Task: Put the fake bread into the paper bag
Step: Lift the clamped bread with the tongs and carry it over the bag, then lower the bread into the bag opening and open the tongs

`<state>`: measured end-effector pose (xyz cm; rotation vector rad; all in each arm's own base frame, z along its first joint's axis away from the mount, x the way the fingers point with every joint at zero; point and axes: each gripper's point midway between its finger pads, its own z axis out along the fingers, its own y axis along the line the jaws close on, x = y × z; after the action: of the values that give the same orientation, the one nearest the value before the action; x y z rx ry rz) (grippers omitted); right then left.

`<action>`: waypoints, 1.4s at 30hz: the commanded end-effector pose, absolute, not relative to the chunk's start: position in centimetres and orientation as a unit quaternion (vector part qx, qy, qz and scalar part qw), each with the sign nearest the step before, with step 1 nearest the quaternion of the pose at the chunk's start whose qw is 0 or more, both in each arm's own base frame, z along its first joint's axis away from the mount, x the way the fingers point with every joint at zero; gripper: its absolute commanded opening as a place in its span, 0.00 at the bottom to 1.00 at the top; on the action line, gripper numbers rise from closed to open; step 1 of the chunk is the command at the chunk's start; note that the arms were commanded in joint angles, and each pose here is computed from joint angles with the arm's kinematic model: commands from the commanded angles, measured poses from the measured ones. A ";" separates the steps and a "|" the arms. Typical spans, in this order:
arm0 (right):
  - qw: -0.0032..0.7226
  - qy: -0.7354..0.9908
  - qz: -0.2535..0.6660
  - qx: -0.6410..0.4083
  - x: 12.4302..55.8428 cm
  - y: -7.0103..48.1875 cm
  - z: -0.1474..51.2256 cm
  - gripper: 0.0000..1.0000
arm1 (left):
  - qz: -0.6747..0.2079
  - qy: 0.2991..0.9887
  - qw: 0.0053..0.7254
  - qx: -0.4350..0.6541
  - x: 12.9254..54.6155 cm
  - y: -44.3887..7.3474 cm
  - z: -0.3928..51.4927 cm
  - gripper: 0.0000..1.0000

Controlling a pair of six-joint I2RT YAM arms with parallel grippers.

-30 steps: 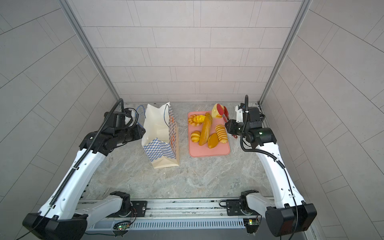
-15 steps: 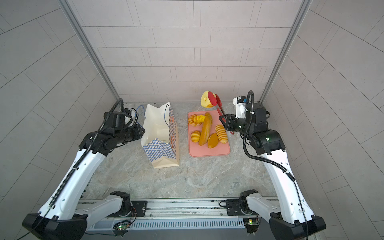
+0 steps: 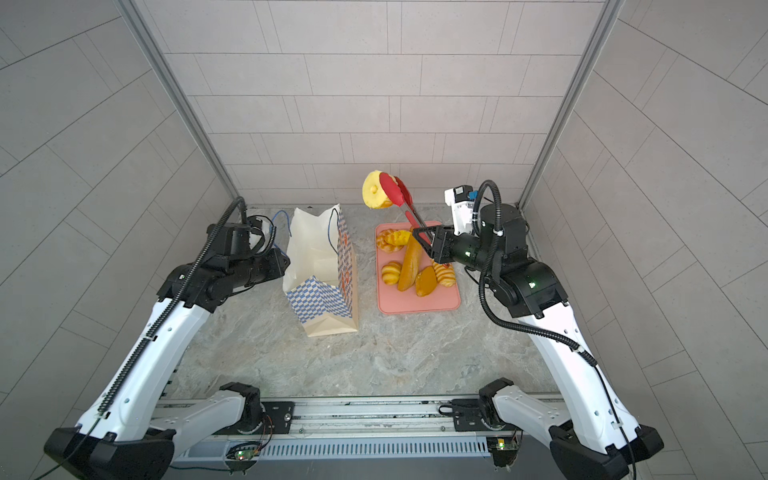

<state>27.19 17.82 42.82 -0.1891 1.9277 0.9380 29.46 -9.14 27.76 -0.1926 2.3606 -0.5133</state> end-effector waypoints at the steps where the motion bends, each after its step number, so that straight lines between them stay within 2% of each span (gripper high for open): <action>1: 0.526 0.727 0.426 -0.110 25.3 19.0 48.4 0.35 | -0.205 0.906 0.362 -0.074 29.3 -9.3 28.3 0.14; 8: 0.517 0.725 0.433 -0.140 24.8 22.0 48.7 0.35 | -0.208 0.906 0.361 -0.078 29.3 -9.3 28.1 0.14; 19: 0.511 0.744 0.381 -0.199 24.1 26.8 47.6 0.34 | -0.210 0.904 0.362 -0.081 29.4 -9.3 28.0 0.14; 42: 0.481 0.787 0.307 -0.235 25.0 30.4 42.7 0.31 | -0.215 0.901 0.367 -0.087 29.4 -9.3 28.1 0.13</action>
<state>24.79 30.59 41.00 -0.5842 1.9764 0.7616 29.65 -9.22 27.67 -0.2297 2.3358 -0.5393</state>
